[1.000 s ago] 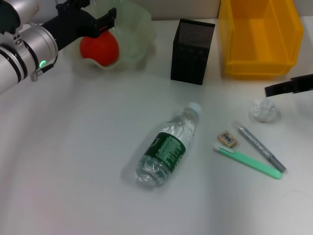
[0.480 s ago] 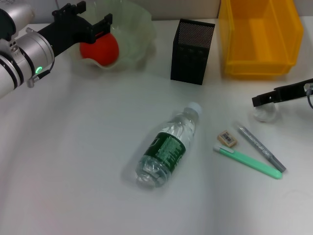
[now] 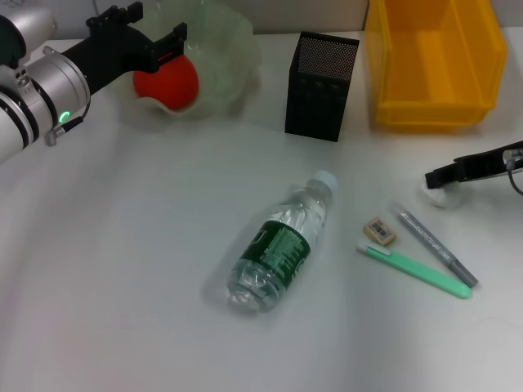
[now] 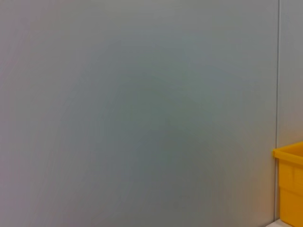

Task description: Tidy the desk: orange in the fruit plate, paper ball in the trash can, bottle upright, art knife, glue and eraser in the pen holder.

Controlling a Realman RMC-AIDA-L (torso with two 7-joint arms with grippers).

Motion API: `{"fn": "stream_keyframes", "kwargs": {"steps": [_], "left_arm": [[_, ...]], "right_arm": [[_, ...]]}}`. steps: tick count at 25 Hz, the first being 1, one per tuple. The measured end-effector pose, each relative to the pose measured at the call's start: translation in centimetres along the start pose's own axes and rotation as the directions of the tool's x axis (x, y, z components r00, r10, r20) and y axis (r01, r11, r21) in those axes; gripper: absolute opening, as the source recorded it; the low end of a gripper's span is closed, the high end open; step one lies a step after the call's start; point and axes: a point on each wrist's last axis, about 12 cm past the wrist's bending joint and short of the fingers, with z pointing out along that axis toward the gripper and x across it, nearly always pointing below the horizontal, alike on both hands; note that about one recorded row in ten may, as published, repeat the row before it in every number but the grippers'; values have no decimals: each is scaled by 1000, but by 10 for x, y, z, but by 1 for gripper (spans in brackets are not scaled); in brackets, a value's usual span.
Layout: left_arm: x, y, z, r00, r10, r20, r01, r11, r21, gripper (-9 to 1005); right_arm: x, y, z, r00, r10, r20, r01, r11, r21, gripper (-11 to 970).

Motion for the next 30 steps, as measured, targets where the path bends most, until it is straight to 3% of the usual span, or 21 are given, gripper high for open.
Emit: {"fn": "stream_keyframes", "kwargs": {"steps": [5, 9, 13, 19, 22, 25, 30], "left_arm": [[1, 0, -1, 1000, -2, -1, 2, 1000, -2, 744], [2, 2, -3, 1000, -6, -1, 6, 1000, -8, 740], [1, 2, -3, 1000, -17, 8, 17, 1000, -2, 736], [-3, -1, -7, 996, -71, 48, 68, 996, 53, 730], [-8, -4, -10, 993, -108, 57, 102, 989, 105, 727], [-13, -13, -11, 993, -118, 13, 113, 976, 188, 724], [-23, -32, -18, 994, -108, -28, 112, 947, 302, 719]], "right_arm": [[1, -5, -6, 1000, 3, 2, -3, 1000, 6, 387], [-1, -7, -26, 998, 34, 53, -31, 998, -46, 347], [-7, -9, -54, 978, 56, 198, -40, 995, -87, 346], [-22, -22, -79, 890, 59, 451, -60, 998, -11, 335], [-32, -29, -77, 817, 20, 576, -45, 999, 29, 336], [-44, -30, -60, 768, -10, 640, -19, 999, 37, 335], [-60, -24, -29, 772, -47, 633, 17, 998, 53, 332]]}}
